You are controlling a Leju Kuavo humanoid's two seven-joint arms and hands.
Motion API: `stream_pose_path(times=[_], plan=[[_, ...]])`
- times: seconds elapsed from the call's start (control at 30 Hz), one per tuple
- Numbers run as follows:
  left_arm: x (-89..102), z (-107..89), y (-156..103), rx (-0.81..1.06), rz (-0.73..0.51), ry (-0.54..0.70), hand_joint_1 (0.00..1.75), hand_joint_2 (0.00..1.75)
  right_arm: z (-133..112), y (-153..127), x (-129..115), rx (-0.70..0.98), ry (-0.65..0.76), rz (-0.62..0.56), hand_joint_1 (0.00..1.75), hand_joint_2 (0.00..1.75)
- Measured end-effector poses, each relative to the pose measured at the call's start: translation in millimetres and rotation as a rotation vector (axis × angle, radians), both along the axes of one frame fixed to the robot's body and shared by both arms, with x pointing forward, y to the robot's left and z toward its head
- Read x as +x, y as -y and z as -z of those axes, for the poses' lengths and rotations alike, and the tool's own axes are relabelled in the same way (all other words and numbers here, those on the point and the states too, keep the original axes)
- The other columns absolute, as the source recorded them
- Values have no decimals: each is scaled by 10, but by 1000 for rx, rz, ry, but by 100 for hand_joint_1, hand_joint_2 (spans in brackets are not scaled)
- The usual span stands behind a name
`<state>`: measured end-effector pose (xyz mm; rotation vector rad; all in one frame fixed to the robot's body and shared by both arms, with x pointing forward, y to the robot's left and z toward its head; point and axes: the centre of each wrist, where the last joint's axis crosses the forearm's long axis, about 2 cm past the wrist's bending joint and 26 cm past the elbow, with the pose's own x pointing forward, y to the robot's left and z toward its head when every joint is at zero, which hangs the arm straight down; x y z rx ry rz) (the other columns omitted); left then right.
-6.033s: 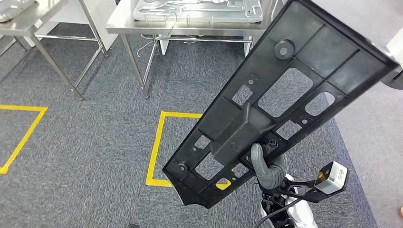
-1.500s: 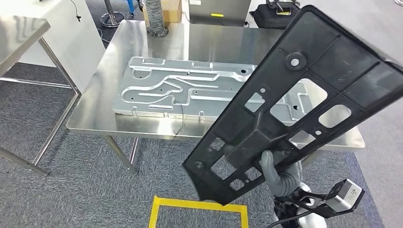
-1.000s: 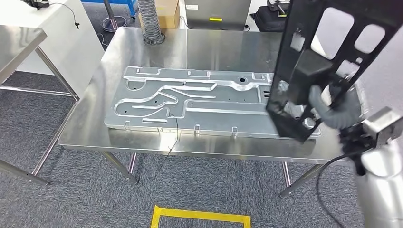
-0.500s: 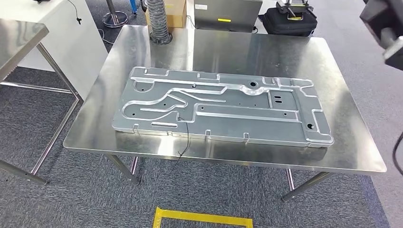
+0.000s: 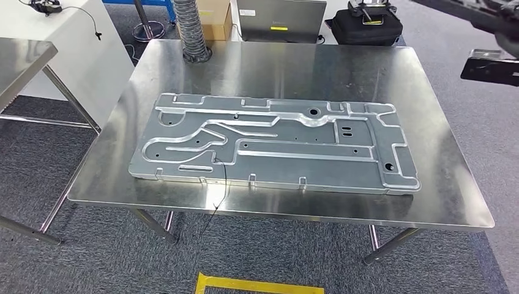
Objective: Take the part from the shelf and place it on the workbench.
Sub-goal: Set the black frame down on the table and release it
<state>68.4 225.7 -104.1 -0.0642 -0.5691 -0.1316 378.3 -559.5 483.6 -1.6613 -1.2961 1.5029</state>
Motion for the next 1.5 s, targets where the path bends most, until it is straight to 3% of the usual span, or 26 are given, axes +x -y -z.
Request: stream_pose_path(times=[0.3, 0.47, 0.7, 0.83, 1.1, 1.23, 1.4, 1.5], plan=[[51, -6, -18, 1, 14, 24, 0, 175, 206, -219, 417, -67, -90, -16, 175, 175], [77, -13, 3, -3, 25, 21, 0, 175, 323, -466, 669, -6, -104, -107, 175, 175], [99, -18, 11, -6, 37, 14, 0, 175, 492, -1082, 970, 48, -167, -252, 175, 175], [101, -19, 14, -10, 44, 14, 0, 175, 558, -1608, 1121, 81, -197, -352, 175, 175], [119, -23, 20, -6, 69, 16, 0, 175, 764, -2344, 1224, 92, -239, -497, 175, 175], [130, -26, 23, 7, 88, 12, 0, 175, 878, -2493, 1226, 106, -248, -523, 0, 175], [140, -29, 34, 32, 99, 12, 0, 175, 927, -2530, 1223, 111, -254, -529, 0, 175], [140, -30, 40, 34, 97, 10, 0, 44, 971, -2530, 1220, 114, -263, -529, 0, 175]])
